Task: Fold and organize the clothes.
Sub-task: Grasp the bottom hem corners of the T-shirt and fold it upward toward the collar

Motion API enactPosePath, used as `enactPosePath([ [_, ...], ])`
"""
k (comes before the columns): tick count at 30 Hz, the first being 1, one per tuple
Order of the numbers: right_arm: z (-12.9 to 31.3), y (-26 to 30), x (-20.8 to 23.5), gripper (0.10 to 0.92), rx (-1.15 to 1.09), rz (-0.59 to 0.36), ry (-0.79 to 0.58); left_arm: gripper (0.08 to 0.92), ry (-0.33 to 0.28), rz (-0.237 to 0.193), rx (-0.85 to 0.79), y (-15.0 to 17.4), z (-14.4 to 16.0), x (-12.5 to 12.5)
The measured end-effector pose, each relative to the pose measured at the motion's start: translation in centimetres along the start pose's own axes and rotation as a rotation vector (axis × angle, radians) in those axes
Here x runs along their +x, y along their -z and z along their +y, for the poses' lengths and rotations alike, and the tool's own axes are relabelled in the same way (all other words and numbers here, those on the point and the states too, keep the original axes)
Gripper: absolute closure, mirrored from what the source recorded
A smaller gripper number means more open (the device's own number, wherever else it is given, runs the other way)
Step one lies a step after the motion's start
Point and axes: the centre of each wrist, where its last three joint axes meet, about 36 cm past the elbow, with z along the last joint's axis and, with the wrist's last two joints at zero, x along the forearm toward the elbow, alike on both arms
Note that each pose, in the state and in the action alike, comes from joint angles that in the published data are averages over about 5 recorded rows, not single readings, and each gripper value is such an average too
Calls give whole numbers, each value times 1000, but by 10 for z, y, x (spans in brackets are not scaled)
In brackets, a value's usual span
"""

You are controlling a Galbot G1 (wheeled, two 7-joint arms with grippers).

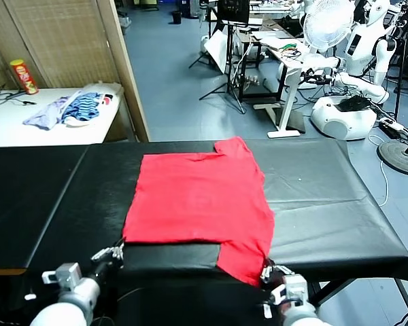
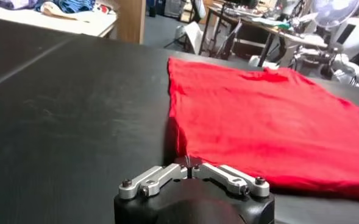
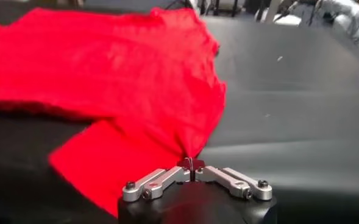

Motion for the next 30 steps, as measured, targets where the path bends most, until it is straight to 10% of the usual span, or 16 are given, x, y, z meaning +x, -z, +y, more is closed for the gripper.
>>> enactPosePath([
  [17,-29,30,-125,900,4,-272,63,874,49,-207,-26,23,2,-64],
  [30,-44,44,-190,888,33,-280,114,874,100,-190,-167,15,11,-129],
])
